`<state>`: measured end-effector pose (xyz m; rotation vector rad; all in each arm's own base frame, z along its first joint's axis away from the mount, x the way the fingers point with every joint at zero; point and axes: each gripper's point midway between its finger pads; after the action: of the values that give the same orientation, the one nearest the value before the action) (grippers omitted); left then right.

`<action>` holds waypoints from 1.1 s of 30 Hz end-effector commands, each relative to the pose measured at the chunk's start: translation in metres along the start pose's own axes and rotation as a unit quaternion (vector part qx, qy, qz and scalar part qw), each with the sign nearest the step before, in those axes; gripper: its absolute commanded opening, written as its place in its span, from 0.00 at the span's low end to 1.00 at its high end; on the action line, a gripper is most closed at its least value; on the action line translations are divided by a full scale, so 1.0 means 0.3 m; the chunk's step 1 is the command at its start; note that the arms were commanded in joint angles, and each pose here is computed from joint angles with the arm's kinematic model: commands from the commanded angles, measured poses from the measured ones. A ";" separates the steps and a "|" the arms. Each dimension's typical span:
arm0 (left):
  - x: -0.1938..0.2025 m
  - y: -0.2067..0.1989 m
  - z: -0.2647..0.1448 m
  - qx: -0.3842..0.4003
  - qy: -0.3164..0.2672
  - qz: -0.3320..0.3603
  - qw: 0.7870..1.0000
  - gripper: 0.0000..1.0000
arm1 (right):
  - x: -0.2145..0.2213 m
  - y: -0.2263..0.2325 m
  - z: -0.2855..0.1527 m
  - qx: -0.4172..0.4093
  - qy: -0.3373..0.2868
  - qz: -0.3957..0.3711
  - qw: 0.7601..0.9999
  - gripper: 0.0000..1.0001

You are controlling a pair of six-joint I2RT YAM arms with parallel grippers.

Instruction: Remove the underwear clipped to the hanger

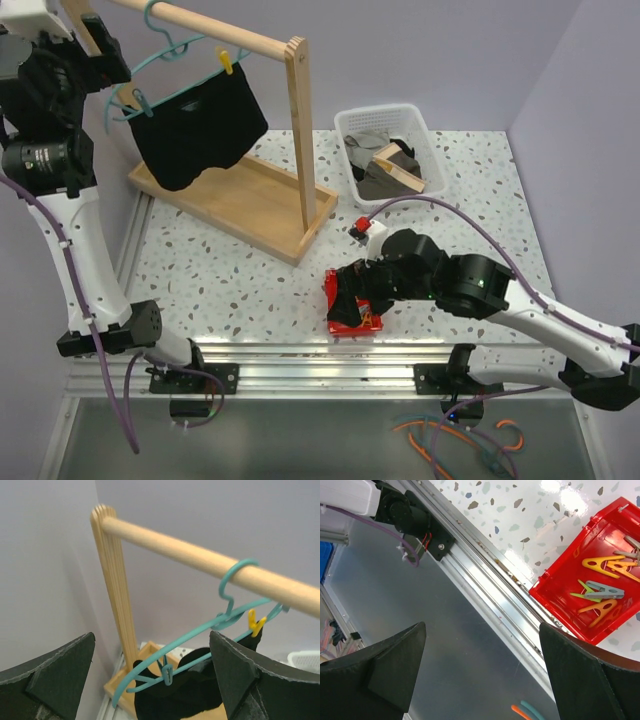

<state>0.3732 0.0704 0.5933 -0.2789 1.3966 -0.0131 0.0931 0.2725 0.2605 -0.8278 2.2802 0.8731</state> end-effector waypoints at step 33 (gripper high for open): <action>0.536 -0.021 -0.024 0.177 0.254 -0.033 0.950 0.86 | 0.071 -0.074 0.076 0.019 0.050 -0.044 0.998 0.99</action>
<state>0.4139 0.0434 0.4209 -0.0771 1.9017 -0.4119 0.1033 0.2676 0.2231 -0.9285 2.3306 0.7434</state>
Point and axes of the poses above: each gripper's point midway between its finger pads, its own z axis out along the fingers, its own y axis along the line the jaws close on, x = y × z, and after that the axes turned 9 degrees about -z, right-handed
